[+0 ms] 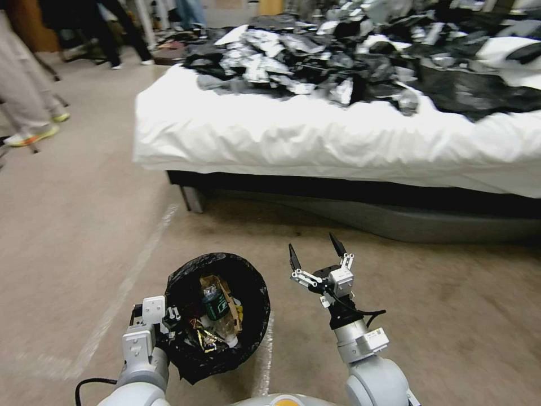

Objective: Pick up the trash bin, then pick up the garbage from the floor and place it into the trash bin.

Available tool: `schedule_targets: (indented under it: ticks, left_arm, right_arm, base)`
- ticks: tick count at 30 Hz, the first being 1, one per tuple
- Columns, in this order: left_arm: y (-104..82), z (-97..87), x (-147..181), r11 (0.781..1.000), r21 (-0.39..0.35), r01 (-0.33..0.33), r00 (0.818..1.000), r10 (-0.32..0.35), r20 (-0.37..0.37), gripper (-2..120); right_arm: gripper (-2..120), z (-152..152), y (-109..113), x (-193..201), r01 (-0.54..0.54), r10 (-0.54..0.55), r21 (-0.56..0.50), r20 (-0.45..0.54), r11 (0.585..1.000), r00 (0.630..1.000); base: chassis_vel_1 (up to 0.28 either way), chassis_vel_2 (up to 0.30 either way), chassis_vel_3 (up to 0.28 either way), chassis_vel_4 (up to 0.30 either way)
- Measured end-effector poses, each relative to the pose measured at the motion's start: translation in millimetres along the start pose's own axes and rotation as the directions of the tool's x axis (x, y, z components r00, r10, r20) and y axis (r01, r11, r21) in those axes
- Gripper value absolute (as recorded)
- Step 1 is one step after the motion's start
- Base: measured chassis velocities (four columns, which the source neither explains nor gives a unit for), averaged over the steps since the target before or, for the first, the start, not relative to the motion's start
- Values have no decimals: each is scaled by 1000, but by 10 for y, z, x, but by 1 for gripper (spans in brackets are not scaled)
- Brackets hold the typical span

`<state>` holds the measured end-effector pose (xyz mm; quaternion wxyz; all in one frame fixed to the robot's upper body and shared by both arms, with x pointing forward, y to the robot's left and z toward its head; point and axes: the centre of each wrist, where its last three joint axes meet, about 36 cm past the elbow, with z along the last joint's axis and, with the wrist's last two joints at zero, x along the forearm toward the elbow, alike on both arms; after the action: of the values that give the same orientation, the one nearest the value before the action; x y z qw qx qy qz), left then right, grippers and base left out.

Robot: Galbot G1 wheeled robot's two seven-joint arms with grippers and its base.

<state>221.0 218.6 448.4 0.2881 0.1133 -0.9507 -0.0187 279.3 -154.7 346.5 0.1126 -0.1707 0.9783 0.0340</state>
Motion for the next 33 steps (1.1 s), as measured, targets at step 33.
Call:
schedule_targets:
  ticks: [33]
  left_arm:
    - [3,-2,50,1000,-3,-3,1000,3,1,0]
  right_arm:
    - [100,35,22,26,12,-12,8,-13,1000,1000]
  base:
    - [124,125,123,127]
